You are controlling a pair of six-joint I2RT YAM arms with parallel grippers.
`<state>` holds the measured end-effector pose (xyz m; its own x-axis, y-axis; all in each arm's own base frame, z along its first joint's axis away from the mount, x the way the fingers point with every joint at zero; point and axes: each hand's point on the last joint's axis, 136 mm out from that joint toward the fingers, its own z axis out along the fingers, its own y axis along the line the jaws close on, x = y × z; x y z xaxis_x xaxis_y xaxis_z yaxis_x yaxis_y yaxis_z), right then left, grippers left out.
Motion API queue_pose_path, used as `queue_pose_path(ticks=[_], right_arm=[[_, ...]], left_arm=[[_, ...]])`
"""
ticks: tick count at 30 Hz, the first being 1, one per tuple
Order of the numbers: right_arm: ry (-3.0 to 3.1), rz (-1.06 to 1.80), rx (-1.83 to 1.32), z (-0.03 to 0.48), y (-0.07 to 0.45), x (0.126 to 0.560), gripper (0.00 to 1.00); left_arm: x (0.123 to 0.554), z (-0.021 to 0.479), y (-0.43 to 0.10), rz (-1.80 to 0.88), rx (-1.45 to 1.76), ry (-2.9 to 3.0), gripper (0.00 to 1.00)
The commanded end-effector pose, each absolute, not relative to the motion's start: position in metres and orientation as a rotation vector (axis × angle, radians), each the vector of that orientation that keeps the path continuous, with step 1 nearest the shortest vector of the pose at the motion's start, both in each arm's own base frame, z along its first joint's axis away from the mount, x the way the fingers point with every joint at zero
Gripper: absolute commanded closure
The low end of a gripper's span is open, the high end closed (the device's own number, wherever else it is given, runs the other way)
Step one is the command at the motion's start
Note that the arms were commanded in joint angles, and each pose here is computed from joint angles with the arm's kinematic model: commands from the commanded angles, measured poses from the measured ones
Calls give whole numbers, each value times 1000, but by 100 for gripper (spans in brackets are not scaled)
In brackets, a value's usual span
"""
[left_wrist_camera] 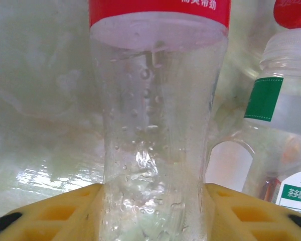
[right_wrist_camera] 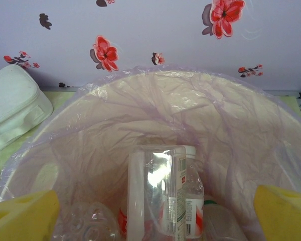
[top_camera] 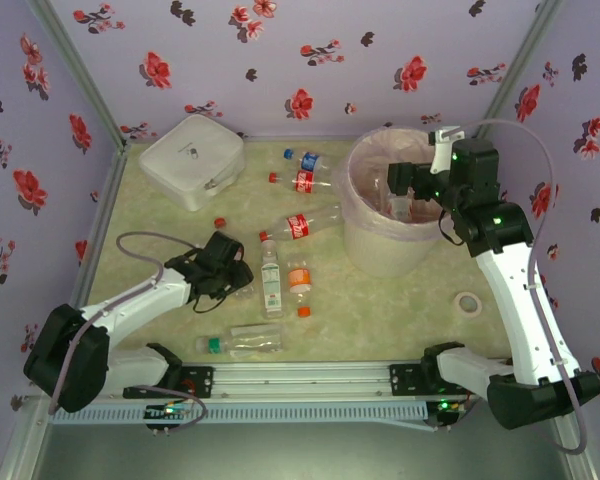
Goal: Put the plastic bottles in the bin
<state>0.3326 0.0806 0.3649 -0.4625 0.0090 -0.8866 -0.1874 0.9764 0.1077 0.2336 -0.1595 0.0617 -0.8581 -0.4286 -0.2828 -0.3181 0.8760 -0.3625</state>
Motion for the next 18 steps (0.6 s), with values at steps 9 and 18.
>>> queue_pose_path(ticks=[9,18], right_arm=[[1858,582,-183,410,129,309,1],[1813,938,-345,422,233,312,13]], left_arm=[[270,158,-143,-259,-188,2515,63],[278,230,-196,-565,204,2228,74]])
